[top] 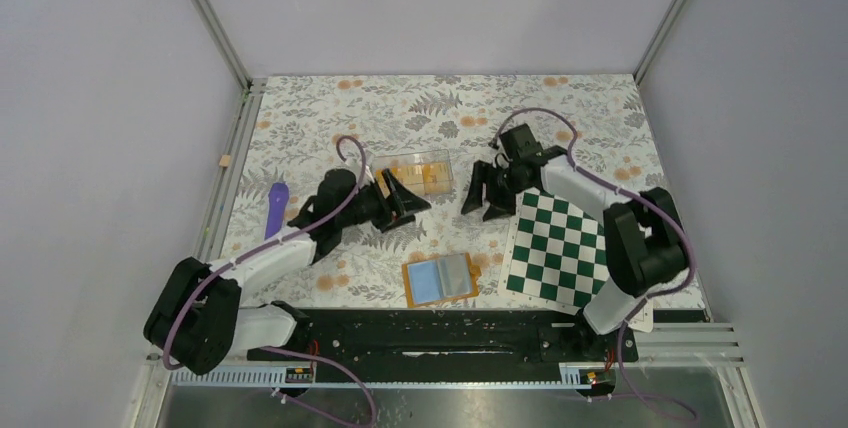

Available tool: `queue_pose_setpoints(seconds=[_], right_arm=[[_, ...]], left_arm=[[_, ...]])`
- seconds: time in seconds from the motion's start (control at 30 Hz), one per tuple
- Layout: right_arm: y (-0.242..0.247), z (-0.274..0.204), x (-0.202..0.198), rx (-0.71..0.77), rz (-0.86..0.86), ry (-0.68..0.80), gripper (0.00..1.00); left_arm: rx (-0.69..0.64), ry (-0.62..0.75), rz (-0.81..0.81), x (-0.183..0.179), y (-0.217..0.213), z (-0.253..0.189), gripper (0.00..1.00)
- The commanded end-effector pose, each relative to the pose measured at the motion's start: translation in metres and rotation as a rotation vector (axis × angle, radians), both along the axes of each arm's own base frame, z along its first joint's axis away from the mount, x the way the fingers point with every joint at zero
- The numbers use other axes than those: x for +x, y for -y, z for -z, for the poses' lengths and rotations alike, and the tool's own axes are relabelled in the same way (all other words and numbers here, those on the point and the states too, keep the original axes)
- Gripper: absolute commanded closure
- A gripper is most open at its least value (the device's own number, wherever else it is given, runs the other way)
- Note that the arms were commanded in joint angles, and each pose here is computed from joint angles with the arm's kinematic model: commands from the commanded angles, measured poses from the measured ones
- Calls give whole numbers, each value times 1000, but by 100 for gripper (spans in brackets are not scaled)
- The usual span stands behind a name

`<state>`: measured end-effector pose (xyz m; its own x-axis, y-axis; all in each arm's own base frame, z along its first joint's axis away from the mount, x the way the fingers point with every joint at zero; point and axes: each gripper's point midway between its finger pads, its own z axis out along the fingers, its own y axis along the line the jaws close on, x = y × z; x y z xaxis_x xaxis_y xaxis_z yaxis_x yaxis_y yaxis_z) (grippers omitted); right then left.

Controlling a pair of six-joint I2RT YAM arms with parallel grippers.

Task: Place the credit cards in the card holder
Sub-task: Move the storage box to the center of the board.

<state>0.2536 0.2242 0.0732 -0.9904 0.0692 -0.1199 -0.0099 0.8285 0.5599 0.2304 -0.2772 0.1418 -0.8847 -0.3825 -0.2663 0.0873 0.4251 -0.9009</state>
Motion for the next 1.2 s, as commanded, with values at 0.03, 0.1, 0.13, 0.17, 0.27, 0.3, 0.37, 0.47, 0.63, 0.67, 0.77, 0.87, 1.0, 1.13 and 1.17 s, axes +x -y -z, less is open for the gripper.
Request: queue_pose_setpoints(seconds=[0.03,0.1,0.13,0.17,0.27,0.3,0.37,0.47,0.63,0.67,0.77,0.87,1.0,1.13,1.17], right_arm=[[-16,-23,67,10,-13,73,32],[-15,-16,84,-42,-19,54,32],[-16,-16,93,-66,-23,54,33],[-15,-15,102,-90,-21,54,33],[-15,-12,126,-152,-30,56,37],[-15,-7,130,-170,-37,47,38],[-16,0,137,-186,-48,35,42],[-19,5,139,-176,-56,17,47],[-25,4,135,-150,-70,21,49],[-25,3,135,-147,-69,24,48],[-29,0,134,-131,-72,34,48],[-32,-2,134,-127,-71,38,48],[-41,-2,133,-125,-84,40,48],[-51,5,132,-147,-111,23,49],[-53,7,131,-158,-114,17,50]], left_arm=[[144,58,-18,42,-25,-24,29],[268,52,-25,55,-35,-21,29],[332,53,-24,61,-39,-19,29],[397,52,-14,68,-43,-15,29],[482,47,24,77,-46,-15,31],[489,44,37,78,-45,-15,31],[494,41,59,79,-43,-15,31],[490,18,85,76,-41,-8,32],[484,-17,98,67,-42,7,34],[481,-22,100,65,-41,9,34],[467,-27,100,61,-40,12,34],[466,-33,102,58,-40,15,35],[474,-47,108,54,-40,22,35],[475,-50,116,50,-38,26,35],[475,-55,119,48,-38,28,36]])
